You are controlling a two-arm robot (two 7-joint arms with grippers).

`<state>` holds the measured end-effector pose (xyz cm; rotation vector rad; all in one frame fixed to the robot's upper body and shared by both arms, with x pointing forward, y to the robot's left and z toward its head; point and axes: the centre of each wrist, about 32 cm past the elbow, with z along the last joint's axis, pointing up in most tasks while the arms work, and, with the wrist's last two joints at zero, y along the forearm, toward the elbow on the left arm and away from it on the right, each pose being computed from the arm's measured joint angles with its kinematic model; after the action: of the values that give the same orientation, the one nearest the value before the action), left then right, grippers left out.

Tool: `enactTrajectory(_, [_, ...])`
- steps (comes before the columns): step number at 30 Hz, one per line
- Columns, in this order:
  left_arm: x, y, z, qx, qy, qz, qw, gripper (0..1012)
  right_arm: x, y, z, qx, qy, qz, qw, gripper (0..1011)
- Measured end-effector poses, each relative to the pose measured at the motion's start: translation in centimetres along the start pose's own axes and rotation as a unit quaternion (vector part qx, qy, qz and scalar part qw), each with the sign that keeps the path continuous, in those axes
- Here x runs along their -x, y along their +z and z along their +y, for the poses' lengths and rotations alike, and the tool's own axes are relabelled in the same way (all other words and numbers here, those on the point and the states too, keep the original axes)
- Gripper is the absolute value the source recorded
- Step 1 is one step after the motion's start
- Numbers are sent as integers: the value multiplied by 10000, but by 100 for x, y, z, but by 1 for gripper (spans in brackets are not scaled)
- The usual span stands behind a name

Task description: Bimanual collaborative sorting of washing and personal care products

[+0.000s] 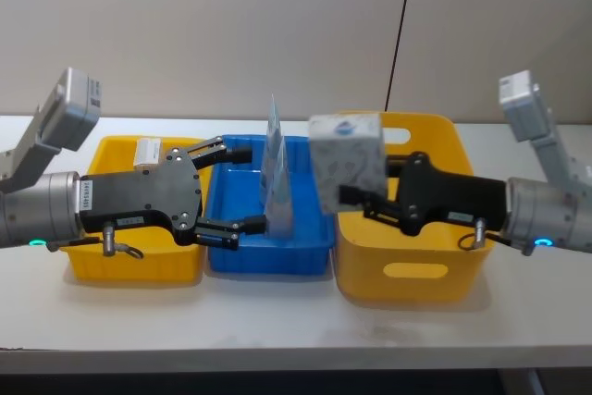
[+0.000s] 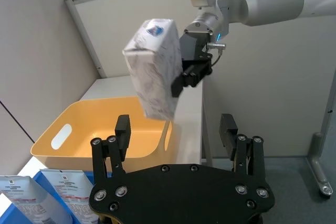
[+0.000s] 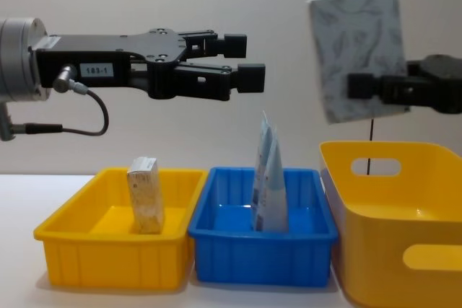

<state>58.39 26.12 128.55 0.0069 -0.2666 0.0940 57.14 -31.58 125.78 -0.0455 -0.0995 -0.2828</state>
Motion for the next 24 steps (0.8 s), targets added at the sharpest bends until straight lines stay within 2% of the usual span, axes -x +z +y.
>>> enactTrajectory(8, [0, 0, 0, 0, 0, 0, 10000, 1001, 68, -14, -187, -18, -560, 20, 9984, 374])
enactTrajectory(15, [0, 0, 0, 0, 0, 0, 10000, 1001, 133, -28, -289, -23, -1093, 18, 9940, 375])
enactTrajectory(18, [0, 0, 0, 0, 0, 0, 10000, 1001, 166, -38, -319, -12, -1321, 14, 9912, 375])
enactTrajectory(20, [0, 0, 0, 0, 0, 0, 10000, 1001, 199, -53, -342, 17, -1568, 6, 9876, 374])
enactTrajectory(22, [0, 0, 0, 0, 0, 0, 10000, 1001, 207, -56, -346, 24, -1622, 5, 9868, 375])
enactTrajectory(24, [0, 0, 0, 0, 0, 0, 10000, 1001, 242, -72, -354, 66, -1862, -2, 9825, 374])
